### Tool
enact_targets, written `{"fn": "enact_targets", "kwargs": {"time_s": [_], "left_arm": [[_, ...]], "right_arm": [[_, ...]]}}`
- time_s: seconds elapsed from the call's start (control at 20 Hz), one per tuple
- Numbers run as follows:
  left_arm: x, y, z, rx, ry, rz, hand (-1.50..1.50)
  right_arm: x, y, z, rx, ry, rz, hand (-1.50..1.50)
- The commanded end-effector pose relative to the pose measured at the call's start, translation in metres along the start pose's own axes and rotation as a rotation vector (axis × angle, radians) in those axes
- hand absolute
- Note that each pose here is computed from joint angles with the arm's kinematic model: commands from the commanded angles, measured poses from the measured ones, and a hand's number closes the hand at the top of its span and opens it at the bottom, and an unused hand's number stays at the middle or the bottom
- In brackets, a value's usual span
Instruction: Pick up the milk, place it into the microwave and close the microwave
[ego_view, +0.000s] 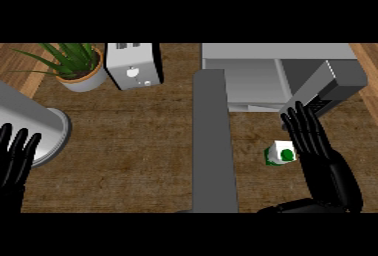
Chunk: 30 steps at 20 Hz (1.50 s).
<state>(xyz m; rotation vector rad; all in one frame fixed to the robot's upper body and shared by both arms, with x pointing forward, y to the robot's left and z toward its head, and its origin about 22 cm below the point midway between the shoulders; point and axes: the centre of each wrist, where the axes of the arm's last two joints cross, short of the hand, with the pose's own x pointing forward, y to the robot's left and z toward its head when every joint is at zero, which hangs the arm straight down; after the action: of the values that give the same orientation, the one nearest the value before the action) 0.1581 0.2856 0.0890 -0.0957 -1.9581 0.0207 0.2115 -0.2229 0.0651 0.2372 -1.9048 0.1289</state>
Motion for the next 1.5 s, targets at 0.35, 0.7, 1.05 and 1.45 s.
{"fn": "enact_targets", "kwargs": {"time_s": [0.35,0.7,1.05,1.45], "left_arm": [[-0.002,0.002,0.020,-0.016,0.001,0.021,-1.50],[0.007,0.019,0.026,-0.007,0.008,0.006,-1.50],[0.005,0.020,0.031,-0.021,0.003,0.003,-1.50],[-0.007,0.008,0.043,-0.030,0.006,0.002,-1.50]], "right_arm": [[-0.070,-0.040,0.015,-0.109,0.088,0.042,-1.50],[-0.078,-0.068,0.055,-0.133,0.113,0.073,-1.50],[-0.104,-0.092,0.062,-0.097,0.127,0.089,-1.50],[-0.134,-0.103,0.057,-0.055,0.073,0.107,-1.50]]}}
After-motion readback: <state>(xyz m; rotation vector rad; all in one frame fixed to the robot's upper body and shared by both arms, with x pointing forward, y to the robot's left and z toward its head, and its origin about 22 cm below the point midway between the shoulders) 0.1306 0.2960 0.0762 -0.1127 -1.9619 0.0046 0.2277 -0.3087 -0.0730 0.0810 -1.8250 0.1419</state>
